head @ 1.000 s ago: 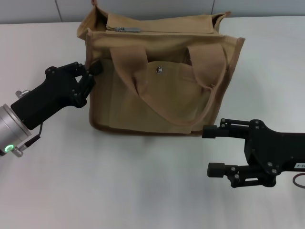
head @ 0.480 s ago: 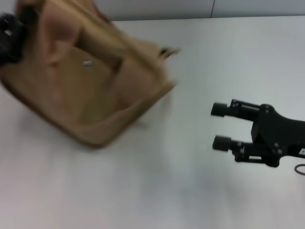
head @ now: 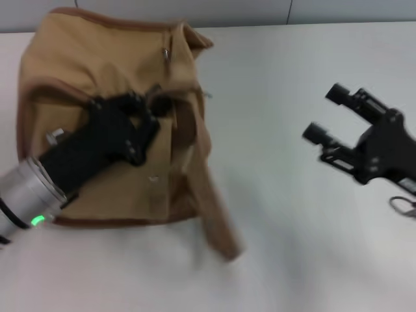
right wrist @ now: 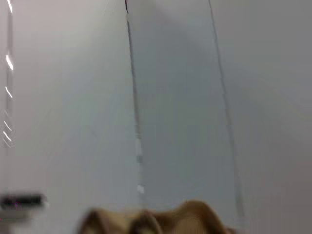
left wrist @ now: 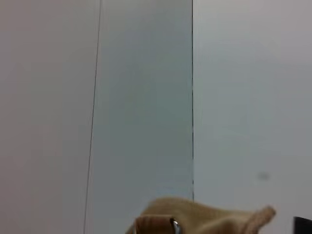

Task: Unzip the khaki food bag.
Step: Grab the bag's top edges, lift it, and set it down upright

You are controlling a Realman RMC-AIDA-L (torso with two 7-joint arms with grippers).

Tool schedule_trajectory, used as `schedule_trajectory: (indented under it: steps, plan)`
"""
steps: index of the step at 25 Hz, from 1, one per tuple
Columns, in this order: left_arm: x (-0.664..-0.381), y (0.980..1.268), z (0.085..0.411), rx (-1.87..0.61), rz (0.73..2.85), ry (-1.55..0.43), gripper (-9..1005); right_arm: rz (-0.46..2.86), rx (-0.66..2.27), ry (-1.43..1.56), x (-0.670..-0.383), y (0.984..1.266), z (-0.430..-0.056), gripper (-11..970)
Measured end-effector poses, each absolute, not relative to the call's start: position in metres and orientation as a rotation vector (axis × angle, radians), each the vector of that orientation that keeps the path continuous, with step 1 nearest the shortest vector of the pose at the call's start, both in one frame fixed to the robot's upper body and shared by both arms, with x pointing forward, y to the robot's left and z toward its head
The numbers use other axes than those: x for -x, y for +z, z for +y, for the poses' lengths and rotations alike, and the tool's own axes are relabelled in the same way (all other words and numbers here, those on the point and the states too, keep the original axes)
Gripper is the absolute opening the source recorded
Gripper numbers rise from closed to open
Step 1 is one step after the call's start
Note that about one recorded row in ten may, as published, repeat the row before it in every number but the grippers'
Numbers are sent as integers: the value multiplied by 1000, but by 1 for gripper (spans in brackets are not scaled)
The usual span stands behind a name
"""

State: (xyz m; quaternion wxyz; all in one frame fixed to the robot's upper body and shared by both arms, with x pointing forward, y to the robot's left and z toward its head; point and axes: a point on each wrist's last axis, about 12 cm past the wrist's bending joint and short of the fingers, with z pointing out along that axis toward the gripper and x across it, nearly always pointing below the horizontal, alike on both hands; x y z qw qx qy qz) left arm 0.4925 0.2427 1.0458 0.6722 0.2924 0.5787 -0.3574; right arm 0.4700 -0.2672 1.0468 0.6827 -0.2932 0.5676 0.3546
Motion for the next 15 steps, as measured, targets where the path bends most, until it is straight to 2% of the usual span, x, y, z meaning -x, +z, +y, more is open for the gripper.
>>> schedule_trajectory:
  steps: [3, 5, 6, 7, 8, 10, 15]
  plan:
    - [-487, 1039, 239, -663, 1323, -790, 87, 1278, 703, 638, -468, 1033, -255, 775]
    - [-482, 1034, 239, -657, 1339, -787, 87, 1269, 810, 398, -465, 1013, -228, 775]
    - [-482, 1034, 239, -657, 1339, -787, 87, 1269, 810, 398, -465, 1013, -228, 775]
    - [-480, 1033, 239, -654, 1346, -791, 87, 1261, 871, 279, -464, 1007, -205, 775]
    - [-480, 1033, 239, -654, 1346, -791, 87, 1261, 871, 279, -464, 1007, -205, 775]
    - [-479, 1032, 238, -656, 1350, -797, 87, 1255, 920, 190, -468, 1005, -183, 775]
    - [-478, 1031, 233, -675, 1354, -819, 87, 1258, 899, 172, -479, 1011, -166, 774]
